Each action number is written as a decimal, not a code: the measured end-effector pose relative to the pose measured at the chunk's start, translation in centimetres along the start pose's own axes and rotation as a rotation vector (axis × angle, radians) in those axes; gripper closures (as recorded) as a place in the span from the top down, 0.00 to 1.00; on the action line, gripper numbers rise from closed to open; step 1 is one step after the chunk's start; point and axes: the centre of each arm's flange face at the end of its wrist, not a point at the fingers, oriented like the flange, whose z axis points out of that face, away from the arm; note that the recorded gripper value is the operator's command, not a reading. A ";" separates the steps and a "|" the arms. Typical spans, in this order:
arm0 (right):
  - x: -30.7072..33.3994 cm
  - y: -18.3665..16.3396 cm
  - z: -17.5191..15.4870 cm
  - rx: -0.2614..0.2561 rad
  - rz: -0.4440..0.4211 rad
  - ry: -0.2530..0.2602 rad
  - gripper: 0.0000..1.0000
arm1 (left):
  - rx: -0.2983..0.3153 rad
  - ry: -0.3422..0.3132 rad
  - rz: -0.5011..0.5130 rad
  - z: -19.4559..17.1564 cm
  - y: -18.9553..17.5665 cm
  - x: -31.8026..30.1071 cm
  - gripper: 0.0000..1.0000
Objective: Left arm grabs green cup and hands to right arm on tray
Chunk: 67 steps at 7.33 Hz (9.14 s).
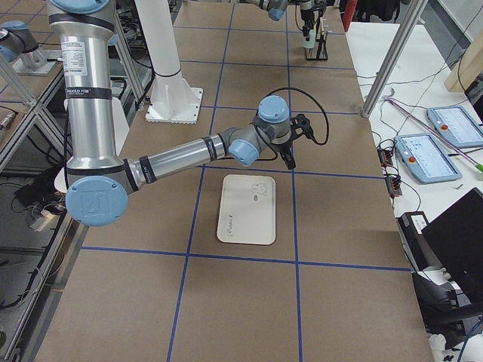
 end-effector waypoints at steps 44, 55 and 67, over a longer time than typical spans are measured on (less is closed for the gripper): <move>-37.6 -0.7 -5.1 0.618 0.442 -1.364 0.94 | 0.229 1.271 -0.420 -34.9 6.6 35.8 0.00; -39.0 -2.0 -5.6 0.636 0.466 -1.354 0.00 | 0.192 1.290 -0.414 -34.6 7.4 37.2 0.26; -34.9 -4.3 -4.2 0.649 0.535 -1.038 0.00 | 0.189 1.262 -0.419 -33.7 7.4 36.5 1.00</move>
